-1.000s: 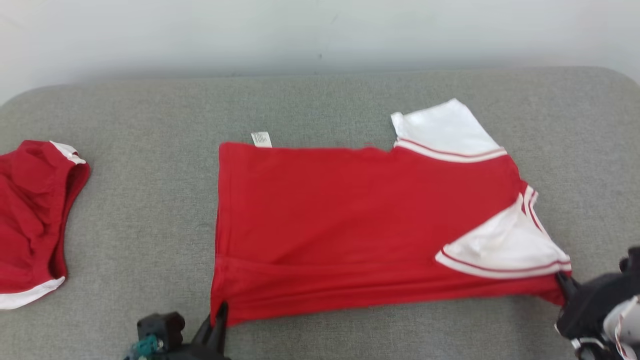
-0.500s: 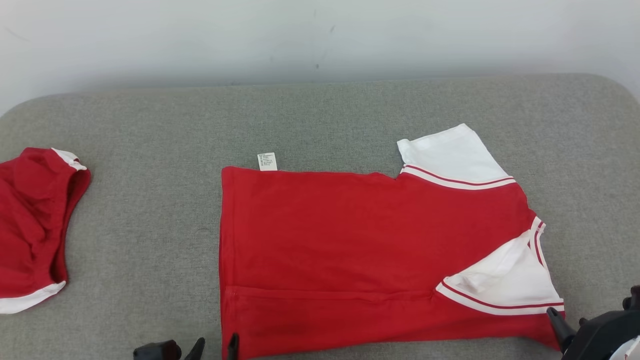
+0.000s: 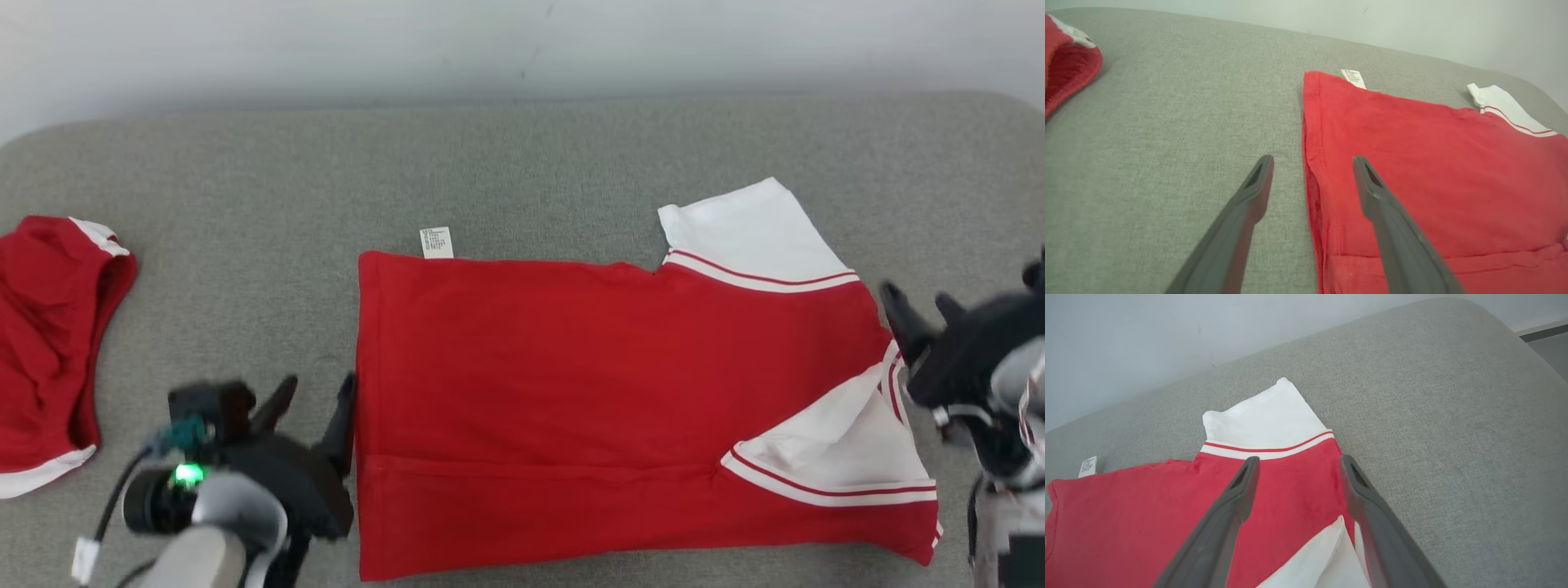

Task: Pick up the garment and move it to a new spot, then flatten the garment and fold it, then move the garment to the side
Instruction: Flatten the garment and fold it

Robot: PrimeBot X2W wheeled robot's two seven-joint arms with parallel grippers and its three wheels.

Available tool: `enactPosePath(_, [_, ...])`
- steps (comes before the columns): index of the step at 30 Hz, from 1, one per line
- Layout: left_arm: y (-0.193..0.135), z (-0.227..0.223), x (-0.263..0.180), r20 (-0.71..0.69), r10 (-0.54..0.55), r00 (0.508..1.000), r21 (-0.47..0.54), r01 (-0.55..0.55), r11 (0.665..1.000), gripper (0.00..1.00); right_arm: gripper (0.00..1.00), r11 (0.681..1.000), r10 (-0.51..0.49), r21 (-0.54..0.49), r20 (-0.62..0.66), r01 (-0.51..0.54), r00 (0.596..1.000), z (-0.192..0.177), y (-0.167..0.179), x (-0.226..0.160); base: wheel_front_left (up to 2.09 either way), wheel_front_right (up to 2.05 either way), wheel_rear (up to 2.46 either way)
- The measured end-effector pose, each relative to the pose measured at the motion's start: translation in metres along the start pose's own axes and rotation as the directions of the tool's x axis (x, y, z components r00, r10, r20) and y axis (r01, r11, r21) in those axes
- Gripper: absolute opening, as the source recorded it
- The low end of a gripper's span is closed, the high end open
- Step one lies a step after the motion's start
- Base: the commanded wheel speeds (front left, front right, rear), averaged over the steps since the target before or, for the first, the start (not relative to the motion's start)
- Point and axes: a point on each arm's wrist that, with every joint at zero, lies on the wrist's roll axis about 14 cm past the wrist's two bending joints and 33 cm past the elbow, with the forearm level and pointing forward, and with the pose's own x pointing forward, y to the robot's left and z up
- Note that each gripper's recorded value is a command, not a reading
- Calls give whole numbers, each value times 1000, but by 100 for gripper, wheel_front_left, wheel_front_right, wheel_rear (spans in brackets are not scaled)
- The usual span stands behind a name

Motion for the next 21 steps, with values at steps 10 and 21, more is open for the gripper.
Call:
enactPosePath(10, [-10,28,86,-42,-67,997,91,71,993,100,100,992,52,-115,-42,-57,998,46,36,82,0,0,0])
enactPosePath(21, [4,-9,138,-156,-40,987,145,63,987,100,100,987,26,-153,-103,-42,994,31,37,150,0,0,0])
